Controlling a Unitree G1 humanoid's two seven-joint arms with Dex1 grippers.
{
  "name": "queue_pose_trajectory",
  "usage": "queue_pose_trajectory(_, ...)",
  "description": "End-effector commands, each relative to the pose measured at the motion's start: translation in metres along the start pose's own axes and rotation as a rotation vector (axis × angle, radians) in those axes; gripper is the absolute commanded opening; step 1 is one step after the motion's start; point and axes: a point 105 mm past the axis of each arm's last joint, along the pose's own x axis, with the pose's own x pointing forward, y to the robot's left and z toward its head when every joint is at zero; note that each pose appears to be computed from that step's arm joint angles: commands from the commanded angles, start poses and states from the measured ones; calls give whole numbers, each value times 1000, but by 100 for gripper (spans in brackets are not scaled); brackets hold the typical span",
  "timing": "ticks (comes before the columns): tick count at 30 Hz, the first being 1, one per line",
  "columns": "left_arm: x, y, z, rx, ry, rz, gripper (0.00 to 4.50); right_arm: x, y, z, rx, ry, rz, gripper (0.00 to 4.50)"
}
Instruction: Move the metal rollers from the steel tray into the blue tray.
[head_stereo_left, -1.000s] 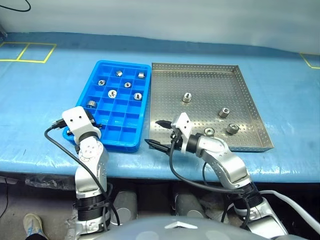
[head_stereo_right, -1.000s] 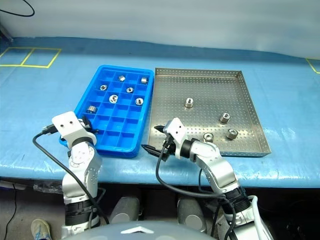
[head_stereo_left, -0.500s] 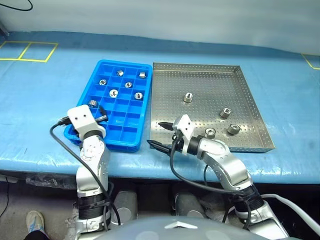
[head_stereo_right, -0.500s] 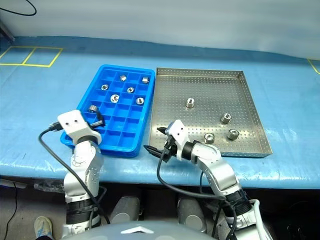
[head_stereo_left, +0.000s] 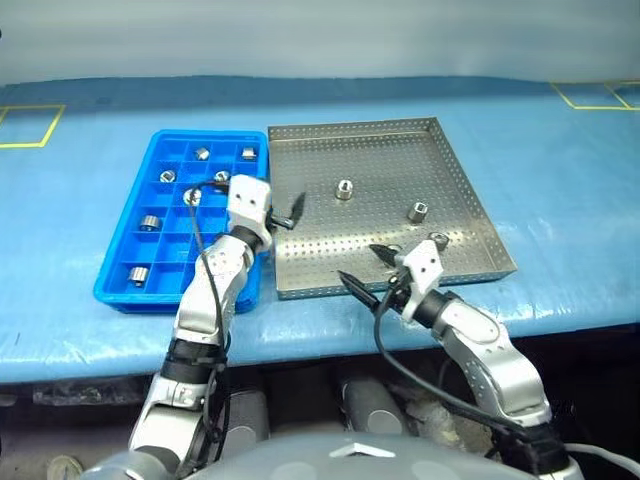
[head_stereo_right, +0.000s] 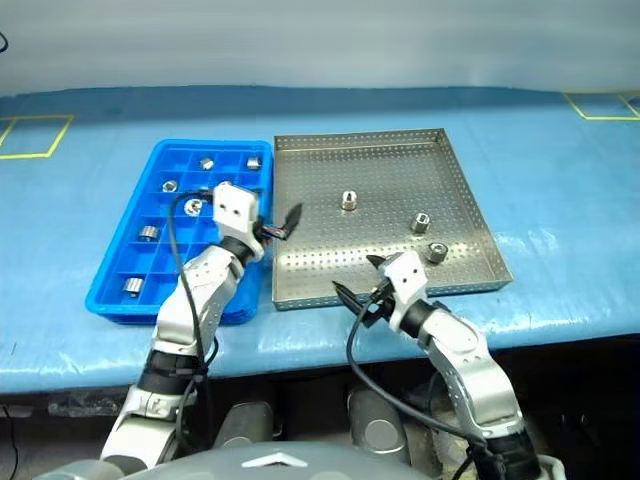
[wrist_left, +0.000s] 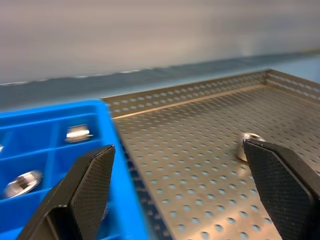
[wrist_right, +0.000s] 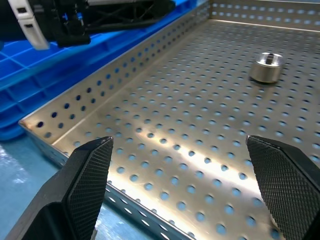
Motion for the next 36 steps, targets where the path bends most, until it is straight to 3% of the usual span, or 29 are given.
queue_pose_trajectory(1, 12, -22, 11, 36, -32, -132, 448, -13, -9, 17, -26, -63, -78, 450)
queue_pose_trajectory(8, 27, -55, -8, 98, 73, -316, 448, -26, -19, 19, -33, -92, -225, 450)
queue_pose_trajectory(16, 38, -46, -29, 52, 244, -252, 448, -35, -21, 19, -18, -106, -304, 450)
queue_pose_trajectory(26, 25, -39, -47, 10, 374, -242, 448, -32, -19, 17, -14, -101, -301, 450)
queue_pose_trajectory(29, 19, -37, -52, -3, 404, -238, 391, -32, -19, 18, -18, -101, -296, 450)
queue_pose_trajectory(35, 16, -33, -49, -5, 384, -205, 196, -29, -19, 18, -19, -101, -282, 450)
queue_pose_trajectory(36, 16, -31, -46, -10, 363, -193, 186, -28, -19, 19, -18, -103, -275, 450)
